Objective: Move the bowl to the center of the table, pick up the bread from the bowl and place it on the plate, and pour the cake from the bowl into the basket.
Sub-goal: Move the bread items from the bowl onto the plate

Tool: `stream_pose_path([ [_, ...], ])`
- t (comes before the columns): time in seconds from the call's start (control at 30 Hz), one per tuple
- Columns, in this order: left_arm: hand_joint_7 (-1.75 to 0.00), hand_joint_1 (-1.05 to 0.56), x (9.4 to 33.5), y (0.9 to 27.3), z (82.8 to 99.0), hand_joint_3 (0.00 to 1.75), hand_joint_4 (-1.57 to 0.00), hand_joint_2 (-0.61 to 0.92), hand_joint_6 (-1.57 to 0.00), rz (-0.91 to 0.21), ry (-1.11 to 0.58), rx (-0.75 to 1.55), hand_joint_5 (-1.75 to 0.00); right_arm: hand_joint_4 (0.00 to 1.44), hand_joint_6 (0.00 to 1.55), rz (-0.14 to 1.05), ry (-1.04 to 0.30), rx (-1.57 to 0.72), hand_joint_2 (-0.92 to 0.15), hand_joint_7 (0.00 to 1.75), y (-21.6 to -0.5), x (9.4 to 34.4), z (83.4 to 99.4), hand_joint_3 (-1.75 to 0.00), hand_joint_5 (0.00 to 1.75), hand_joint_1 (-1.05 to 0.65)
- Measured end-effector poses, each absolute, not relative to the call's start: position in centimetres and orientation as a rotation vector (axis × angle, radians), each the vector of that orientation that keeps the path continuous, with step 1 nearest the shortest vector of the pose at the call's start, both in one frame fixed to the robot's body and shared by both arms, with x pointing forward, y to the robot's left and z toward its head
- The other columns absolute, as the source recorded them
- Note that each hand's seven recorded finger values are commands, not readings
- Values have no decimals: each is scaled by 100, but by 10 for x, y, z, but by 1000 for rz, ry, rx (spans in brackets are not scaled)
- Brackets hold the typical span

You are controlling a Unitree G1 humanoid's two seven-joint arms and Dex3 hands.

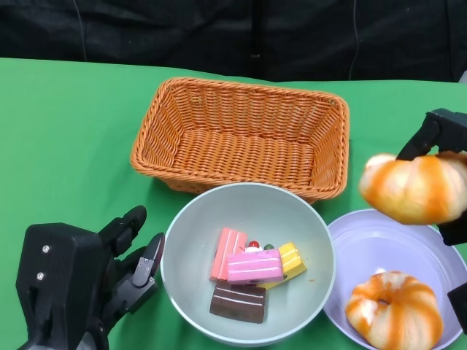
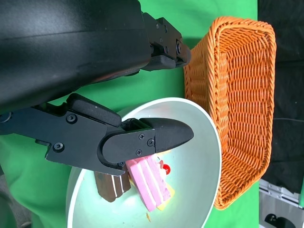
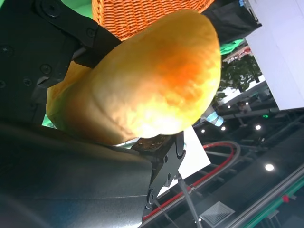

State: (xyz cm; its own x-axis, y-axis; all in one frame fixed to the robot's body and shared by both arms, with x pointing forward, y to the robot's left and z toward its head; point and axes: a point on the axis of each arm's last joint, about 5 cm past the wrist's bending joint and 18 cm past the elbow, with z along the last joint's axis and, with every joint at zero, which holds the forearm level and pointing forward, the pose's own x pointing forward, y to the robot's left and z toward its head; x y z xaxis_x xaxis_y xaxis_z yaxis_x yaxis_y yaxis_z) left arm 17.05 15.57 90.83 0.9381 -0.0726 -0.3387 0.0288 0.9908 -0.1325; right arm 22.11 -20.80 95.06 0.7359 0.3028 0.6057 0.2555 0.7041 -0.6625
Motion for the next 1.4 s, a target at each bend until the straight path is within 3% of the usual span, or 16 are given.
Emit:
stream_pose_path([
  [0.27, 0, -64, 170, 156, 908, 60, -5, 92, -22, -53, 351, -127, -36, 106, 94, 18, -760, -835, 0, 153, -207, 222, 949, -174, 175, -1],
  [0.47, 0, -65, 170, 157, 908, 59, -7, 92, -22, -46, 361, -128, -36, 104, 97, -22, -616, -1039, -2, 144, -219, 224, 936, -165, 175, 6],
  [0.97, 0, -65, 170, 158, 908, 60, -6, 92, -22, -47, 362, -129, -35, 101, 98, 23, -590, -1075, -4, 138, -218, 224, 932, -154, 175, 13],
  [1.07, 0, -65, 170, 157, 908, 60, -6, 92, -21, -47, 359, -129, -35, 98, 96, 39, -557, -1084, -10, 138, -217, 225, 927, -142, 175, 10],
  [1.4, 0, -63, 169, 158, 909, 61, -6, 92, -21, -52, 354, -128, -35, 94, 95, 139, -457, -1086, -19, 131, -213, 229, 904, -129, 175, 8],
])
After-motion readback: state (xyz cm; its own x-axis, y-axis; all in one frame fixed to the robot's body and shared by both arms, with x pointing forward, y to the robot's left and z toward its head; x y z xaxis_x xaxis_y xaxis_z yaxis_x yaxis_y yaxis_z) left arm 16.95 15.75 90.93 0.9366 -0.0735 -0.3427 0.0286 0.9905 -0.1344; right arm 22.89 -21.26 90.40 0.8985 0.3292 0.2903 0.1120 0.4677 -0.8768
